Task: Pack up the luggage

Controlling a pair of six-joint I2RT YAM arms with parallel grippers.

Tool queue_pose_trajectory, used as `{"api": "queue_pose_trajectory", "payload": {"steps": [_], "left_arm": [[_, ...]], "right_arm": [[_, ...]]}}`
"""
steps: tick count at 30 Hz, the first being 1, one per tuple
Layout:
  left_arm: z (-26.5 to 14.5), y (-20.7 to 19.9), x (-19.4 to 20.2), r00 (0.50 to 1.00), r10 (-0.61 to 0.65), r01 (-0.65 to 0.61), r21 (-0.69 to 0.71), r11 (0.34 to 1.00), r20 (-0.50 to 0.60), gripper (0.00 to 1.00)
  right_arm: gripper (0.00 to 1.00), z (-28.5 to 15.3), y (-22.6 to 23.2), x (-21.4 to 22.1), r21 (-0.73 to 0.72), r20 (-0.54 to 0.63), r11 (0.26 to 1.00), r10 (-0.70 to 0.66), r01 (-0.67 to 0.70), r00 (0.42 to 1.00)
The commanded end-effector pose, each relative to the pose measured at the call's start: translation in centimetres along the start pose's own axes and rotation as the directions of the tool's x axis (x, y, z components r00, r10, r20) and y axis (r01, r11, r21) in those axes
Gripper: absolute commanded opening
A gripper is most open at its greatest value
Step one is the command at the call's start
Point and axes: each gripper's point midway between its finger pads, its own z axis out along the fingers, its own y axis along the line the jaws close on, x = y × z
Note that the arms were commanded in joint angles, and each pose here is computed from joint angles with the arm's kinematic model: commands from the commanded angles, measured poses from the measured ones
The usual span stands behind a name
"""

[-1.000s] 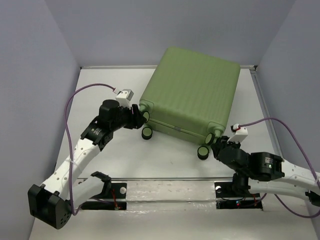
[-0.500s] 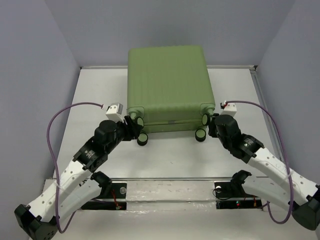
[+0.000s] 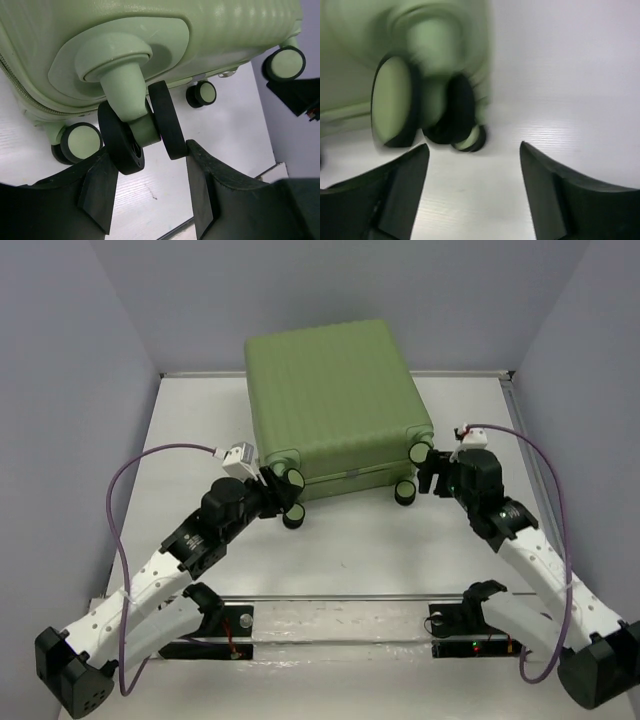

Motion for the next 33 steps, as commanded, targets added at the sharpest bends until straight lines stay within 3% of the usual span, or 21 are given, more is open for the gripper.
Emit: {"api": "queue_pose_trajectory", "payload": {"steps": [1, 3, 6, 9, 13, 16, 24, 33], "left_arm": [[-3.3, -12.9, -3.1, 0.999, 0.003, -0.026, 0.51, 0.86, 0.045, 0.06], [-3.4, -13.0, -4.3, 0.997, -0.01, -0.031, 0.493, 0.869, 0.081, 0.06], [-3.8, -13.3, -5.4, 0.994, -0.016, -0.04, 0.484, 0.874, 0.113, 0.06], [-4.2, -13.6, -5.7, 0.993, -0.021, -0.04, 0.494, 0.869, 0.118, 0.06], [-4.0, -13.1, -5.0, 0.995, -0.015, -0.034, 0.483, 0.875, 0.097, 0.06], [-4.3, -12.8, -4.9, 0.995, -0.019, -0.031, 0.481, 0.876, 0.1, 0.06], [-6.2, -11.8, -7.8, 0.977, -0.032, -0.057, 0.408, 0.911, 0.209, 0.06], [-5.7, -11.6, -6.4, 0.986, -0.021, -0.05, 0.419, 0.906, 0.163, 0.06]], "right_arm": [[0.83, -5.6, 7.4, -3.5, -0.424, 0.235, 0.906, 0.131, -0.02, 0.963], [0.82, -5.8, 6.5, -1.0, -0.426, 0.235, 0.903, 0.174, -0.059, 0.956], [0.72, -4.8, 5.9, 1.7, -0.422, 0.194, 0.897, 0.23, -0.131, 0.954], [0.49, -3.1, 5.2, 2.2, -0.388, 0.224, 0.908, 0.257, -0.156, 0.94], [0.44, -0.6, 3.5, 1.1, -0.267, 0.275, 0.948, 0.247, -0.173, 0.929], [0.43, 0.1, 2.7, -0.4, -0.238, 0.342, 0.956, 0.25, -0.174, 0.906], [0.45, 2.6, 0.4, 0.1, -0.248, 0.379, 0.948, 0.284, -0.199, 0.881], [0.48, 3.8, 1.2, 0.4, -0.315, 0.395, 0.945, 0.215, -0.088, 0.893]]}}
